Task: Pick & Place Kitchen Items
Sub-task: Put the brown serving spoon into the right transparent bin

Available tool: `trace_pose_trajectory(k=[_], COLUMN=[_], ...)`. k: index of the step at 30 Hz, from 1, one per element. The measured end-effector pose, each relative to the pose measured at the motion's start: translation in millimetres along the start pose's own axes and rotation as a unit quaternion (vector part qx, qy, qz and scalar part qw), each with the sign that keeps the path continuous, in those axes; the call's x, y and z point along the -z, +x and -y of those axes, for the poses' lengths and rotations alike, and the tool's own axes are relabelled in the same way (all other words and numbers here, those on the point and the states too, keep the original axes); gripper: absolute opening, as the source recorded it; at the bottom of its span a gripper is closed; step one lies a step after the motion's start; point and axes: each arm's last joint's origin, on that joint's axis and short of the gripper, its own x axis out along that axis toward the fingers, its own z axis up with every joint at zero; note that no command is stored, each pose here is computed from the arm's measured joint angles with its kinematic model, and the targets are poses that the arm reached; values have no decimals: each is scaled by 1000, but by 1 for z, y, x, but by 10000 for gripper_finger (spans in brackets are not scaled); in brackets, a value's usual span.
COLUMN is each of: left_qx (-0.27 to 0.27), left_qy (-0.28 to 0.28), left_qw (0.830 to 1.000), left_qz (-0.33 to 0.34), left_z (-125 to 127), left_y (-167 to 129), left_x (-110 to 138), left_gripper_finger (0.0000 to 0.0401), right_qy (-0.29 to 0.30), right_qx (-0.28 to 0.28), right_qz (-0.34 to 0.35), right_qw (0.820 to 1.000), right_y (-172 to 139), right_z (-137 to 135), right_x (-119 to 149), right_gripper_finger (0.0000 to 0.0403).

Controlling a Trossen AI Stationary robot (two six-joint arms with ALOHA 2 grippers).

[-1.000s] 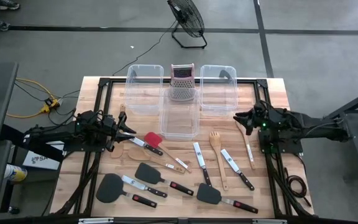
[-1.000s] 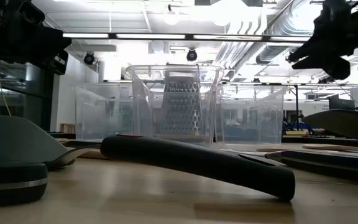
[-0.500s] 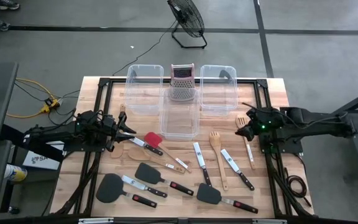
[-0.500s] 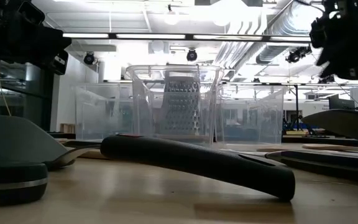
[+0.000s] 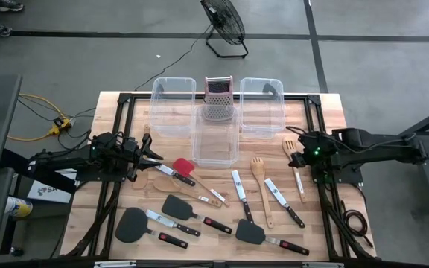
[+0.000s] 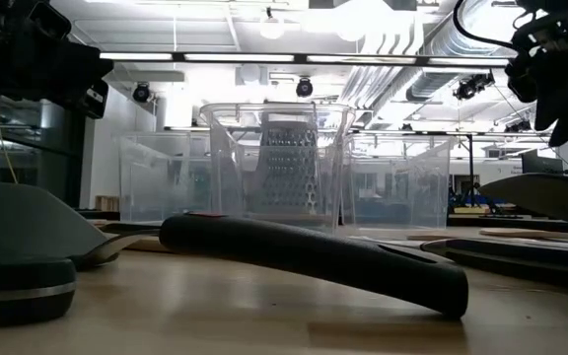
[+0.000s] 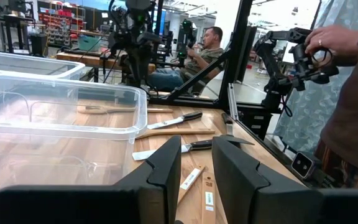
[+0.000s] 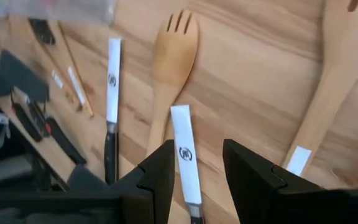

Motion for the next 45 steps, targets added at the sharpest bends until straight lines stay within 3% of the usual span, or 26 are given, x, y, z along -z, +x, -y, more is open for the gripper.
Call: trace_pose_trajectory(k=[15, 30, 35, 39, 45], left_qx=[0, 0, 0, 0, 0], left_qy=[0, 0, 0, 0, 0], left_qw=[1000, 1000, 1000, 1000, 1000], left_qz=[0, 0, 0, 0, 0], left_z=[0, 0, 0, 0, 0], left_y=[0, 0, 0, 0, 0], left_x=[0, 0, 0, 0, 0], left_gripper_finger=[90, 90, 90, 90, 90], right_qy=[14, 5, 8, 28, 50], right_qx=[62, 53, 64, 84, 163], right_qz=[-3, -5, -46, -56, -71], right_qw=[998, 999, 997, 994, 983], right_y=[9, 20, 26, 27, 20], right_z=[-1, -11, -14, -23, -38], right_x=[-2, -7, -7, -10, -15], right_gripper_finger=[122, 84, 84, 83, 83])
